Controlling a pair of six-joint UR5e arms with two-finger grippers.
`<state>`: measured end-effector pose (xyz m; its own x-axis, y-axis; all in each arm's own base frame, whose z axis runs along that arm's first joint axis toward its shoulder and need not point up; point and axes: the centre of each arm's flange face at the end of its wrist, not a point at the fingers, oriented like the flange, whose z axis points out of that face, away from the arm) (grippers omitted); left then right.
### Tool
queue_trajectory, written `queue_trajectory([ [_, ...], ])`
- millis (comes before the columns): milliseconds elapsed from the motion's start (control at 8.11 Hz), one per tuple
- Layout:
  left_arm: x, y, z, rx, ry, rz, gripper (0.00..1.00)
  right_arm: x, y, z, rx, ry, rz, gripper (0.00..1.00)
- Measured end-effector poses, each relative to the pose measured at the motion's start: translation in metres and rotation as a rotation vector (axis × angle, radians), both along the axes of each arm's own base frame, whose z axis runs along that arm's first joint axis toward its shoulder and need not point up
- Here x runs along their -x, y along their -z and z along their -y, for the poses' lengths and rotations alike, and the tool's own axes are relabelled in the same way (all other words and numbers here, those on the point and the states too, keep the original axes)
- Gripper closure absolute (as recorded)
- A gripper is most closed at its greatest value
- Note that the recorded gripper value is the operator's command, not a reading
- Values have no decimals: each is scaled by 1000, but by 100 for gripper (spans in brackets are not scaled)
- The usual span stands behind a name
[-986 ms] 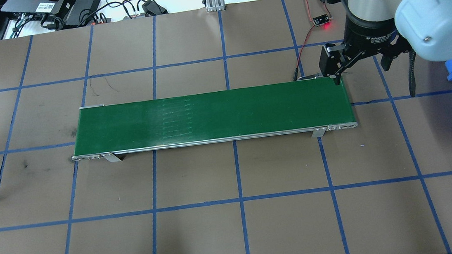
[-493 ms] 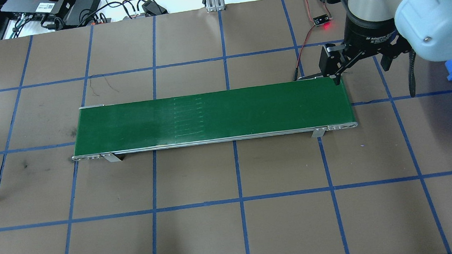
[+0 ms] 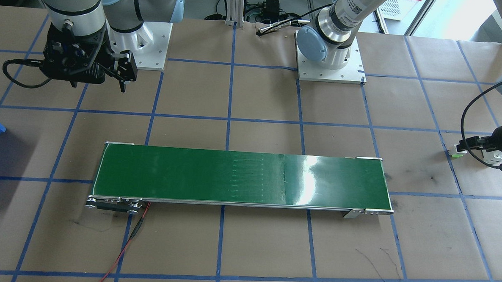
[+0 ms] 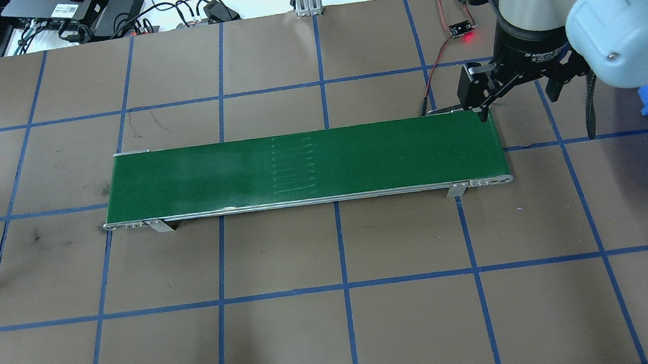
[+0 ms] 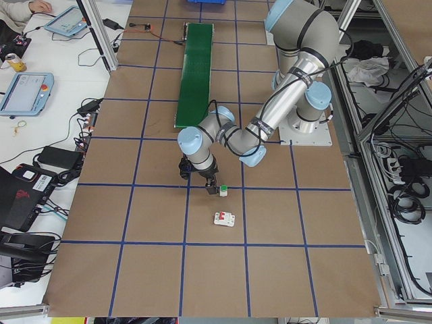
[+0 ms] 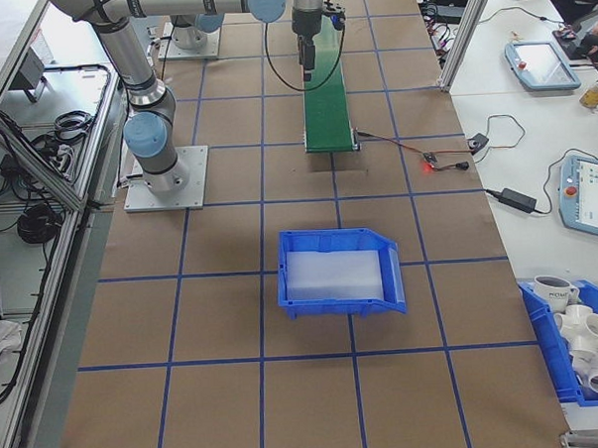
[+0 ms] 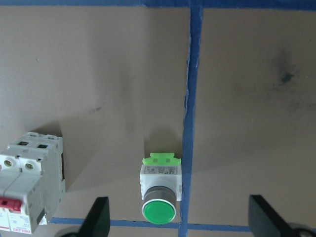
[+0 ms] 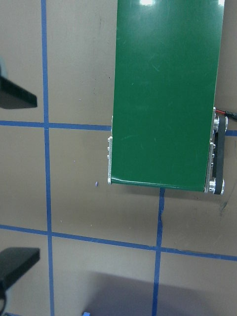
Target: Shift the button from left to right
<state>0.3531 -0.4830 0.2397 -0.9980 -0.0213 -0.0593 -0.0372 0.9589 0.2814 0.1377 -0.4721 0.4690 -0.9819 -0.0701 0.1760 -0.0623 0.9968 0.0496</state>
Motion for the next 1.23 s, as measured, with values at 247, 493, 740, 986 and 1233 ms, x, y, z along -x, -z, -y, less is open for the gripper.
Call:
queue_trajectory([
  [247,-5,18,3,-15,0,9,0,0,0,0,0,0,0,0],
  [493,-6,32,2,-31,-2,-2,0,0,0,0,0,0,0,0],
  [740,-5,42,1,-43,-2,-13,0,0,0,0,0,0,-1,0],
  [986,-12,46,-4,-49,-12,-18,0,0,0,0,-1,0,0,0],
  [1233,-19,58,-10,-63,-26,-32,0,0,0,0,0,1,0,0],
])
